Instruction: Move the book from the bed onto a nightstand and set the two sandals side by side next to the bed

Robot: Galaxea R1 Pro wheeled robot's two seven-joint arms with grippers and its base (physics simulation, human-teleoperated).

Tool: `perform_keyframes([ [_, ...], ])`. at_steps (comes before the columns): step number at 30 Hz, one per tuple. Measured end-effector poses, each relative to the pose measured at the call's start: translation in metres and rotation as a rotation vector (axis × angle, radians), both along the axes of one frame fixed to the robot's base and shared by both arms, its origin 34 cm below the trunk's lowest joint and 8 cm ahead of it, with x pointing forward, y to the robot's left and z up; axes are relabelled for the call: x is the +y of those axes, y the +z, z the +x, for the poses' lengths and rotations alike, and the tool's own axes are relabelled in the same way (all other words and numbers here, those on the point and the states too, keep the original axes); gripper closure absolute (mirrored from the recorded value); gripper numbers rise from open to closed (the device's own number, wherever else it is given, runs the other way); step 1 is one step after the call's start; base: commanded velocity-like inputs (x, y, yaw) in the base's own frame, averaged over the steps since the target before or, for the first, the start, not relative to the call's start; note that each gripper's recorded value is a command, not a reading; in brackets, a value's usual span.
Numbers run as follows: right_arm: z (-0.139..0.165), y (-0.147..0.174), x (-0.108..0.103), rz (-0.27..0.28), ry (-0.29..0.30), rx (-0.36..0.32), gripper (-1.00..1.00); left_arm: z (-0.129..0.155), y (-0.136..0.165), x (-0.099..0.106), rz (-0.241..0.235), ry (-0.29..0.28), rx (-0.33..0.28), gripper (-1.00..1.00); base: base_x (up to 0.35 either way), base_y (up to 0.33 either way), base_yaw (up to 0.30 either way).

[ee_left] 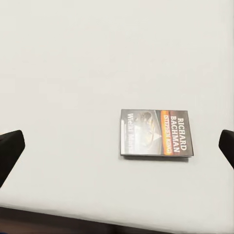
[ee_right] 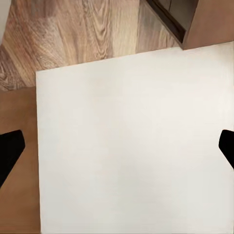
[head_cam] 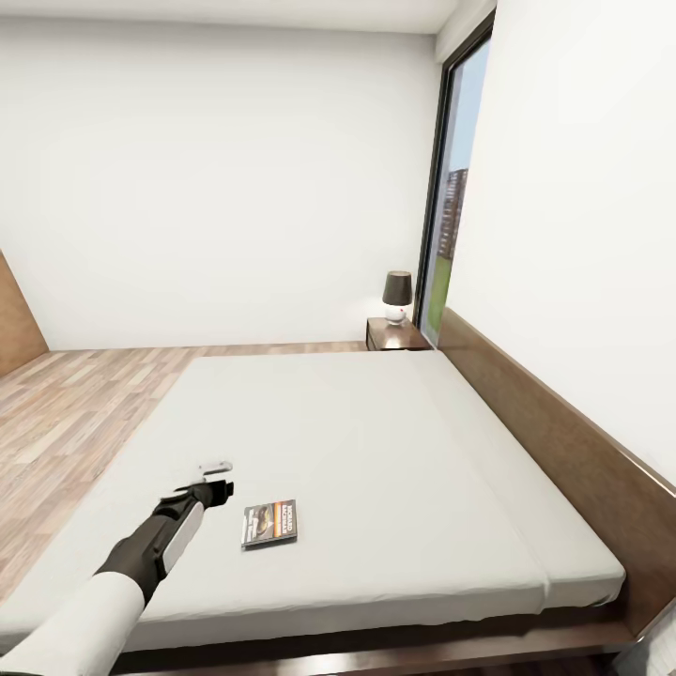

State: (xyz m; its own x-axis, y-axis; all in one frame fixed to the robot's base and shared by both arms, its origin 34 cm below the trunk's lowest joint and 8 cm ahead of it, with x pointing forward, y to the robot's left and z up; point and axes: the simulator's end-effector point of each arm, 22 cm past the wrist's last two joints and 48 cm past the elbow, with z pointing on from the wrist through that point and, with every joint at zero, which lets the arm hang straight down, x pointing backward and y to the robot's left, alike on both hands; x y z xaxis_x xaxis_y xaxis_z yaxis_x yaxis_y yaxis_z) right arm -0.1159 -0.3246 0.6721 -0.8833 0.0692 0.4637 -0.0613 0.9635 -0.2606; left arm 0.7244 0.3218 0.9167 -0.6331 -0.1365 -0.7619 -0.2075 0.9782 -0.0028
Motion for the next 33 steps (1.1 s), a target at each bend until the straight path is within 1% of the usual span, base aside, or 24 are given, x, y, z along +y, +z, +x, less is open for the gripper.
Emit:
perform_keyframes([
  [3, -0.028, 0.011, 0.010, 0.013, -0.006, 0.068, -1.00, -0.001, -0.003, -0.004, -0.002, -0.007, 0.006, -1.00, 0.000, 0.000, 0.000],
  [4, -0.028, 0.011, 0.010, 0.014, -0.004, 0.069, -1.00, -0.001, -0.003, -0.004, -0.002, -0.008, 0.006, -1.00, 0.000, 0.000, 0.000],
  [8, -0.062, 0.027, 0.018, 0.025, -0.007, 0.140, -1.00, -0.001, -0.004, -0.007, -0.005, -0.013, 0.011, -1.00, 0.000, 0.000, 0.000],
  [9, -0.062, 0.027, 0.018, 0.026, -0.006, 0.140, -1.00, -0.001, -0.004, -0.007, -0.005, -0.013, 0.011, -1.00, 0.000, 0.000, 0.000],
  [13, -0.086, 0.039, 0.020, 0.029, -0.008, 0.184, -1.00, -0.002, -0.006, -0.013, -0.013, -0.021, 0.014, -1.00, 0.000, 0.000, 0.000],
  [14, -0.086, 0.039, 0.020, 0.029, -0.008, 0.184, -1.00, -0.001, -0.006, -0.013, -0.013, -0.021, 0.014, -1.00, 0.000, 0.000, 0.000],
  [15, -0.091, 0.041, 0.021, 0.030, -0.009, 0.191, -1.00, -0.002, -0.006, -0.015, -0.016, -0.025, 0.015, -1.00, 0.000, 0.000, 0.000],
  [16, -0.103, 0.048, 0.022, 0.031, -0.012, 0.213, -1.00, -0.001, -0.007, -0.022, -0.029, -0.040, 0.016, -1.00, 0.000, 0.000, 0.000],
  [22, -0.109, 0.051, 0.023, 0.034, -0.009, 0.221, -1.00, -0.001, -0.007, -0.027, -0.039, -0.053, 0.016, -1.00, 0.000, 0.000, 0.000],
  [28, -0.110, 0.051, 0.023, 0.036, -0.008, 0.220, -1.00, 0.000, -0.008, -0.036, -0.062, -0.082, 0.015, -1.00, 0.000, 0.000, 0.000],
  [31, -0.111, 0.051, 0.023, 0.038, -0.008, 0.219, -1.00, -0.001, -0.009, -0.043, -0.083, -0.105, 0.022, -1.00, 0.000, 0.000, 0.000],
  [33, -0.111, 0.051, 0.023, 0.039, -0.008, 0.219, -1.00, -0.003, -0.011, -0.050, -0.102, -0.127, 0.037, -1.00, 0.000, 0.000, 0.000],
])
